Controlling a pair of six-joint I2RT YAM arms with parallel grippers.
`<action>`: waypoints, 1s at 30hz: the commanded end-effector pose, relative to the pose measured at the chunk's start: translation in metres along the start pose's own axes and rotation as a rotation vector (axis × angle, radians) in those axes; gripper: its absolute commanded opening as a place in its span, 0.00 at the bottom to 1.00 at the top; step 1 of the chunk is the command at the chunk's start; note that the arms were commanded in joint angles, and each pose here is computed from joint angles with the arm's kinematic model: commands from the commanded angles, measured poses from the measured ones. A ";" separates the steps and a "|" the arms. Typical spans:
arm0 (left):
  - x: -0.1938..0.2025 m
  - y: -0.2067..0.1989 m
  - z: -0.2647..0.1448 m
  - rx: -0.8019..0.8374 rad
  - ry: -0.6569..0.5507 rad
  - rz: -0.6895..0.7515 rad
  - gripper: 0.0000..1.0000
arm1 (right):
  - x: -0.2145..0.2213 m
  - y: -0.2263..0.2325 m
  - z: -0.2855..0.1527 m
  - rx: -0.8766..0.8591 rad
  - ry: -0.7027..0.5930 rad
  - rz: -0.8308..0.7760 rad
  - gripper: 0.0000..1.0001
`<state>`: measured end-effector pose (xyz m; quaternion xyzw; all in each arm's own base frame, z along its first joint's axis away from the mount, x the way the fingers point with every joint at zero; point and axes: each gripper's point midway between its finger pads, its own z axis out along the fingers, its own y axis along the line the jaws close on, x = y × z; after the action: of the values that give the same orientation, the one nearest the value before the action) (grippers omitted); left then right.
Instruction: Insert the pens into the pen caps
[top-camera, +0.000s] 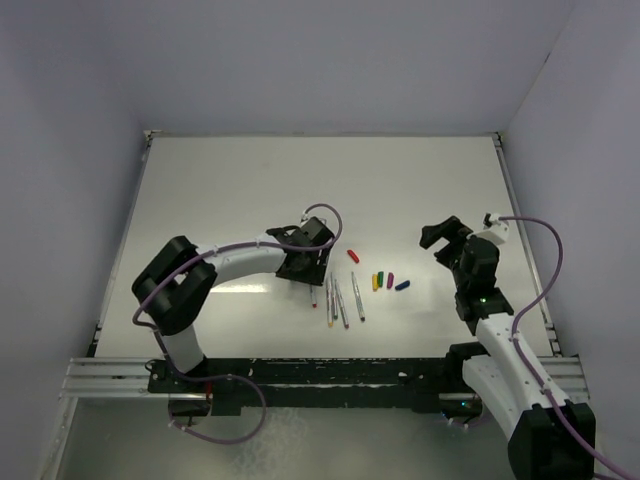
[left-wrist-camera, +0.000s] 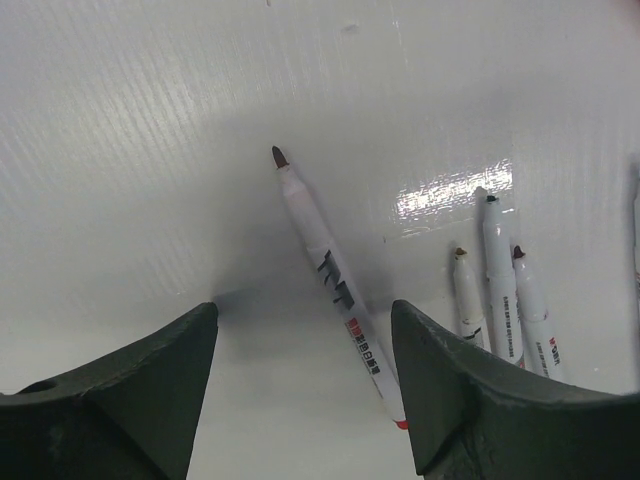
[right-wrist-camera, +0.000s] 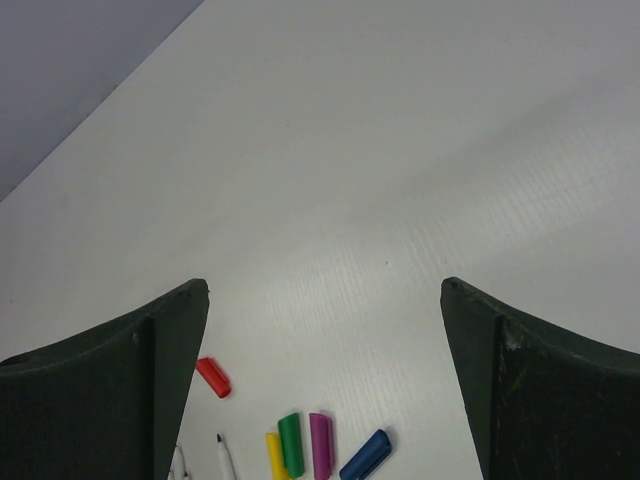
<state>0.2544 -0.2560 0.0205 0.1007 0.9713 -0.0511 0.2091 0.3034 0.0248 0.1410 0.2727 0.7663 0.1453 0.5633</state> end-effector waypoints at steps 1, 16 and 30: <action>-0.002 -0.005 0.000 -0.018 0.000 0.003 0.71 | -0.011 0.012 -0.001 -0.056 -0.041 0.003 1.00; 0.030 0.017 0.008 -0.122 0.089 0.044 0.48 | -0.011 0.014 -0.003 -0.064 -0.042 0.005 1.00; 0.059 0.044 0.011 -0.215 0.167 0.066 0.04 | -0.013 0.014 -0.006 -0.064 -0.044 0.005 1.00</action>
<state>0.2479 -0.2517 0.0134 0.1018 0.9730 -0.0163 0.2065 0.3020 0.0281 0.1482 0.2661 0.7594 0.1581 0.5723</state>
